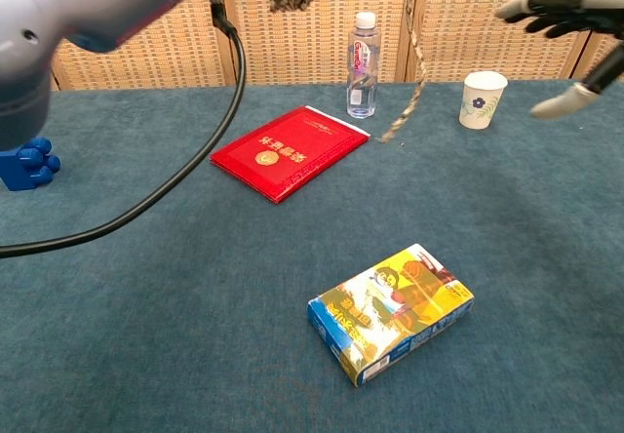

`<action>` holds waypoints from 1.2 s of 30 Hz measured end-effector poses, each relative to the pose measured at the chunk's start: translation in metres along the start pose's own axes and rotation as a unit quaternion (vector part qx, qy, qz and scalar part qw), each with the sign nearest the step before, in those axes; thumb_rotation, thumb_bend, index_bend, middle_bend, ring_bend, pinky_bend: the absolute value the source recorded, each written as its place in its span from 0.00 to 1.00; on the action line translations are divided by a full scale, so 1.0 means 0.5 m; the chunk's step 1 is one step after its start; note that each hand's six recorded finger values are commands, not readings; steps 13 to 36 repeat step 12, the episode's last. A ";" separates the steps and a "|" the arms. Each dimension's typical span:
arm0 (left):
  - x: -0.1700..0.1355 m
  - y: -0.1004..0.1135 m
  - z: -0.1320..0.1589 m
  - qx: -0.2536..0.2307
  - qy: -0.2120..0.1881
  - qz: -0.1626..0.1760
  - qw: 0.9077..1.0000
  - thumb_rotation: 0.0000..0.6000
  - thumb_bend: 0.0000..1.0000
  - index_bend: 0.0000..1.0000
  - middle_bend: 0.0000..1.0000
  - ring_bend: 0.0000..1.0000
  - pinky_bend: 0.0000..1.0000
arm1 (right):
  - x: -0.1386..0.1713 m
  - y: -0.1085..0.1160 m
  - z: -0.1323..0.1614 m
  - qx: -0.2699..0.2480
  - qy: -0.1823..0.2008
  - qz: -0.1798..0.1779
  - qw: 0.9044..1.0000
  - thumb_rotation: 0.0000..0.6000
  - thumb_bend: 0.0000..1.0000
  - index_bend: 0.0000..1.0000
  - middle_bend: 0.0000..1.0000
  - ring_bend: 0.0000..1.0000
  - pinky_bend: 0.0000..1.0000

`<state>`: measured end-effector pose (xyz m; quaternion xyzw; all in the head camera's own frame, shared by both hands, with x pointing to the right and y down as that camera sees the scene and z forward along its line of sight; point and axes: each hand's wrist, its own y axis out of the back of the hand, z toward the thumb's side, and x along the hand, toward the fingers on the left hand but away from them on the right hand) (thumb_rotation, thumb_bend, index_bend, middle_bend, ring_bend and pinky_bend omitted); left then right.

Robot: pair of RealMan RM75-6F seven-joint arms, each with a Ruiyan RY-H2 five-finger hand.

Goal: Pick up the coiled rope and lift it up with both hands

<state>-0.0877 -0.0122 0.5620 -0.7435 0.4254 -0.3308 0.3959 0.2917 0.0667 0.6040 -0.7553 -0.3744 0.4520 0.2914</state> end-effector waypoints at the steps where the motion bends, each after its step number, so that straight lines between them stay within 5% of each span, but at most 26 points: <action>1: -0.004 0.006 0.000 0.003 0.000 0.002 1.000 1.00 0.50 0.83 0.66 0.54 0.68 | 0.015 0.004 -0.015 0.018 0.005 -0.017 1.000 1.00 0.00 0.00 0.00 0.00 0.00; 5: -0.022 0.029 -0.001 0.017 0.001 0.007 1.000 1.00 0.50 0.83 0.66 0.54 0.68 | 0.081 0.014 -0.072 0.078 0.012 -0.079 0.994 1.00 0.00 0.00 0.00 0.00 0.00; 11: -0.043 0.039 -0.011 0.029 0.009 0.006 1.000 1.00 0.50 0.83 0.66 0.54 0.68 | 0.168 -0.001 -0.124 0.141 0.005 -0.117 0.983 1.00 0.00 0.00 0.00 0.00 0.00; 36: -0.046 0.039 -0.013 0.030 0.010 0.005 0.999 1.00 0.50 0.83 0.66 0.54 0.68 | 0.176 -0.003 -0.126 0.147 0.003 -0.120 0.982 1.00 0.00 0.00 0.00 0.00 0.00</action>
